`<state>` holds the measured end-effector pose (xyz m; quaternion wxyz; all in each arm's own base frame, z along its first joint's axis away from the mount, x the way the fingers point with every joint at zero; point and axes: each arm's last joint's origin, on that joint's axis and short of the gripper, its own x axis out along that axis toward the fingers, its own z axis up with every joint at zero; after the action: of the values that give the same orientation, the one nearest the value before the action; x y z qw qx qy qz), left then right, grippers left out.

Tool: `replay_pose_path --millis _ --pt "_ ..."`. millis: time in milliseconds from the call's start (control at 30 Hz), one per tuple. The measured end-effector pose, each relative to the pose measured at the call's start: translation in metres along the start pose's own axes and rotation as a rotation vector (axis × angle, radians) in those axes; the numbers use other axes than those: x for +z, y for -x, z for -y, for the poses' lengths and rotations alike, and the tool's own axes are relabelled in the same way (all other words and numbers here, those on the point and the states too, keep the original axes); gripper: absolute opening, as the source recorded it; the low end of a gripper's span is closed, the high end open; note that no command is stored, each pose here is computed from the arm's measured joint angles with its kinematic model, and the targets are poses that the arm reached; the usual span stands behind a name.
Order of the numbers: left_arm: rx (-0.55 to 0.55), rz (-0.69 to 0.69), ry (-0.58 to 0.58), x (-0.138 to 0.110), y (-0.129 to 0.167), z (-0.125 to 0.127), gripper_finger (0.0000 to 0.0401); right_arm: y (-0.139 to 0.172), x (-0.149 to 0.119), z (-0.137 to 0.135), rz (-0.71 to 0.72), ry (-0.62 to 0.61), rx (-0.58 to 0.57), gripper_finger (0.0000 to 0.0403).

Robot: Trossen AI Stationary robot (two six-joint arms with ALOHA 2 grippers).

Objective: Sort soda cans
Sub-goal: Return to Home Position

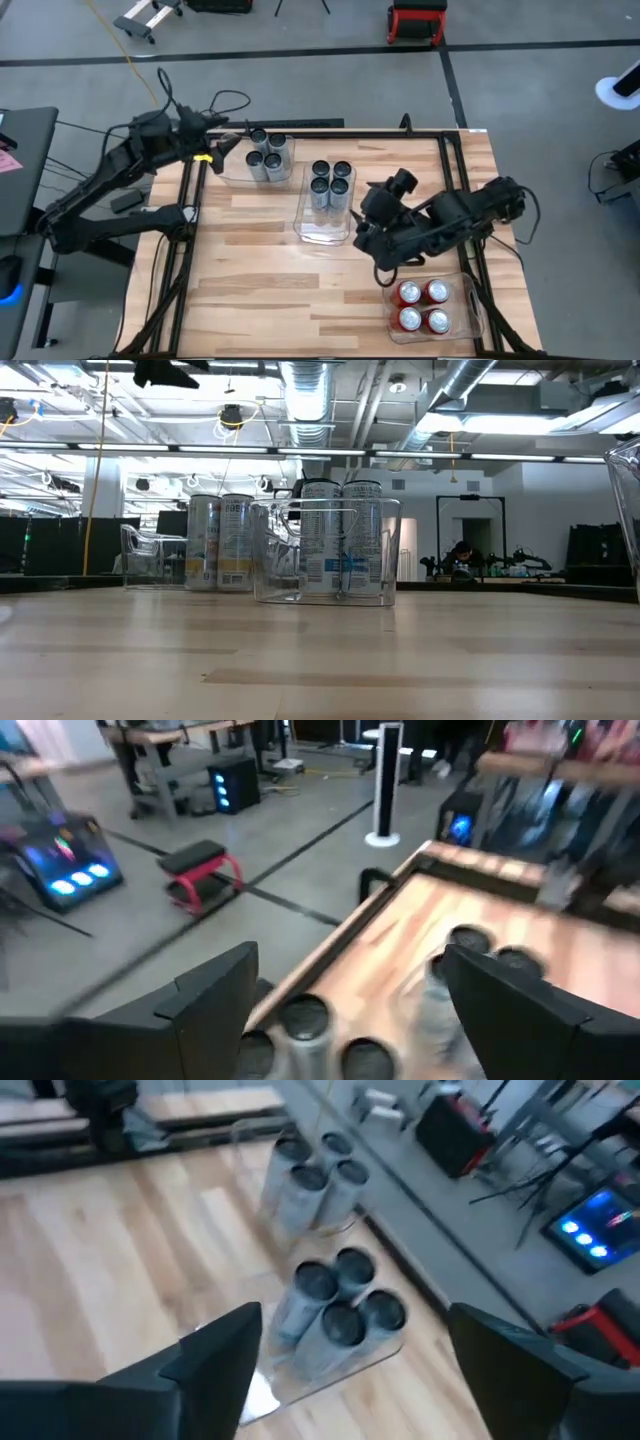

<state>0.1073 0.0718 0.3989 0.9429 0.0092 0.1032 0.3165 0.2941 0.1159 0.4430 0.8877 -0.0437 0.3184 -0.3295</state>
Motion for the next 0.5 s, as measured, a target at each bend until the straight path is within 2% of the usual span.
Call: replay_pose_path --millis 133,233,333,467,500 --pt "-0.028 0.041 0.144 0.003 0.009 0.003 0.0271 0.014 -0.001 0.003 0.073 0.016 -0.028 0.0302" --pt "-0.057 0.082 0.124 0.005 0.018 0.005 0.0212 0.036 -0.003 0.011 0.162 0.022 -0.042 0.0245" --pt "-0.087 0.103 0.093 0.006 0.025 0.007 0.0142 0.058 -0.005 0.028 0.221 0.041 -0.021 0.0165" --pt "-0.146 0.114 0.091 0.006 0.029 0.012 0.0048 0.079 -0.009 0.045 0.256 0.054 0.038 0.0036" --pt "-0.182 0.115 0.088 0.006 0.029 0.013 0.0025 0.083 -0.01 0.048 0.262 0.049 0.052 0.0019"
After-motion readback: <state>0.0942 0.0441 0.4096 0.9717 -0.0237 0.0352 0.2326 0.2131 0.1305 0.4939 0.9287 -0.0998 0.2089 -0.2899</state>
